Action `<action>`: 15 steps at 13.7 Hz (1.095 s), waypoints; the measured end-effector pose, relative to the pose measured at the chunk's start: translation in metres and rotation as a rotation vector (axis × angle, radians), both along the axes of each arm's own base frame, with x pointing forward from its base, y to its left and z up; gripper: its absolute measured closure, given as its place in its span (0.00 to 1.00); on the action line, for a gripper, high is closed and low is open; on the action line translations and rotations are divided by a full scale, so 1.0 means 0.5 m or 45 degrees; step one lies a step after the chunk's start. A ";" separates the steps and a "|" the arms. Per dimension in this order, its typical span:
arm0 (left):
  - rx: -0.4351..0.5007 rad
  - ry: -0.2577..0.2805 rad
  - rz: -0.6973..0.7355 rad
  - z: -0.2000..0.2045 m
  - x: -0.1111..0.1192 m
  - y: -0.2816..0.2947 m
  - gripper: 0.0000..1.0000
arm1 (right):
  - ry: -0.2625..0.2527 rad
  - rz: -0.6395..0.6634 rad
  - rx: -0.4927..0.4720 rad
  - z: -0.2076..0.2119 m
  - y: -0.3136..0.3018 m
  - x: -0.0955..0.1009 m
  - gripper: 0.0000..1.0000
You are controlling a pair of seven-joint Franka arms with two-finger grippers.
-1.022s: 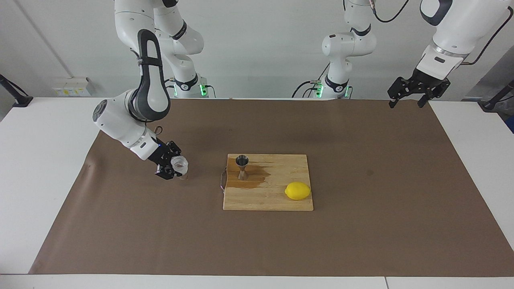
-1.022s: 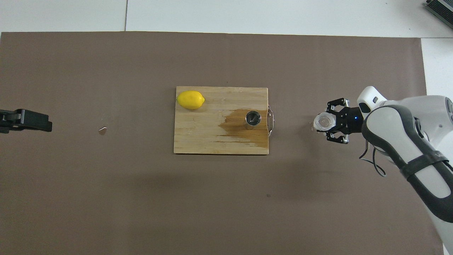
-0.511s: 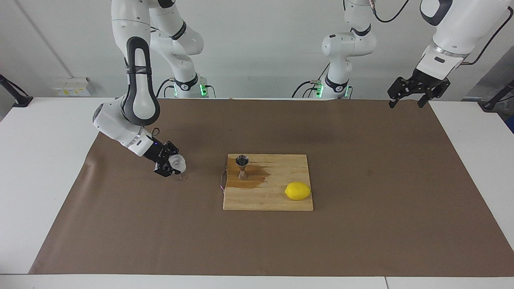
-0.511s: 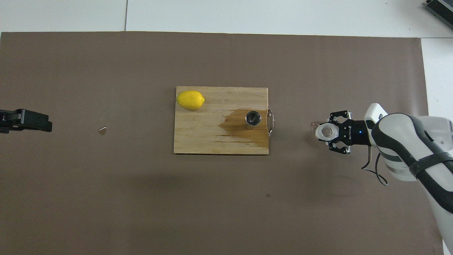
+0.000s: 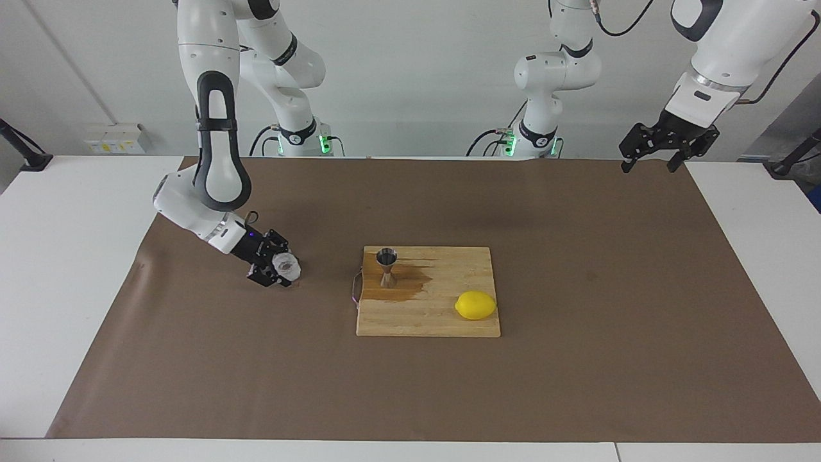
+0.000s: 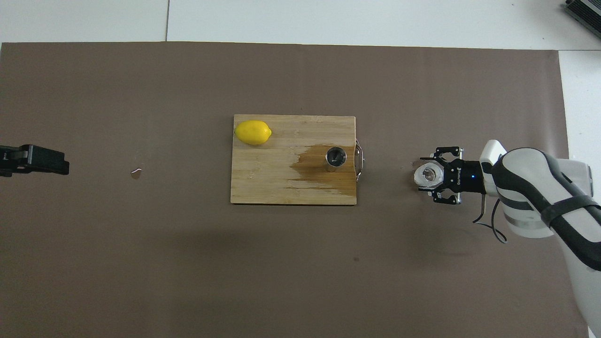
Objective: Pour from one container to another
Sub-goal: 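Lower the white cup onto the table and open the right gripper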
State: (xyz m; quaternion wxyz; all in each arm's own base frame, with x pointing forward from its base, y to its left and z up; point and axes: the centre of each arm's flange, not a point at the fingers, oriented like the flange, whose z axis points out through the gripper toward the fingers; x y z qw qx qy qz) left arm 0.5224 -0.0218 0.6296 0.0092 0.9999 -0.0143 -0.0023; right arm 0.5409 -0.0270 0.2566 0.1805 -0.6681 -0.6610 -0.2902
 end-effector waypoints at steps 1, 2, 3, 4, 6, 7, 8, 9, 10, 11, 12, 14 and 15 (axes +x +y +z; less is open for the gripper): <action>0.000 0.000 0.000 0.000 0.000 0.000 0.00 | 0.020 0.004 -0.030 0.018 0.010 0.006 0.00; 0.000 0.000 0.000 0.000 0.000 0.000 0.00 | 0.061 -0.015 -0.079 0.049 0.020 0.014 0.00; 0.000 0.000 0.000 0.000 0.000 0.000 0.00 | 0.100 -0.049 -0.137 0.090 0.030 0.020 0.00; 0.000 0.000 0.000 0.000 0.000 0.000 0.00 | 0.141 -0.089 -0.191 0.135 0.047 0.021 0.00; 0.000 0.000 0.000 0.000 0.000 0.000 0.00 | 0.222 -0.155 -0.253 0.198 0.092 0.010 0.00; 0.000 0.000 0.000 0.000 0.000 0.000 0.00 | 0.262 -0.195 -0.300 0.219 0.113 0.005 0.00; 0.000 0.000 0.000 0.000 0.000 0.000 0.00 | 0.290 -0.234 -0.344 0.228 0.125 0.002 0.00; 0.000 0.000 0.000 0.000 0.000 0.000 0.00 | 0.320 -0.280 -0.399 0.232 0.131 0.001 0.00; 0.000 0.000 0.000 0.000 0.000 0.000 0.00 | 0.350 -0.338 -0.459 0.236 0.133 0.000 0.00; 0.000 0.000 0.000 0.000 0.000 0.000 0.00 | 0.378 -0.401 -0.516 0.242 0.134 -0.002 0.00; 0.000 0.000 0.000 0.000 0.000 0.000 0.00 | 0.408 -0.471 -0.577 0.251 0.135 -0.005 0.00; 0.000 0.000 0.000 0.000 0.000 0.000 0.00 | 0.479 -0.655 -0.682 0.280 0.137 -0.020 0.00; 0.000 0.000 0.000 0.000 0.000 0.000 0.00 | 0.538 -0.773 -0.707 0.295 0.134 -0.032 0.00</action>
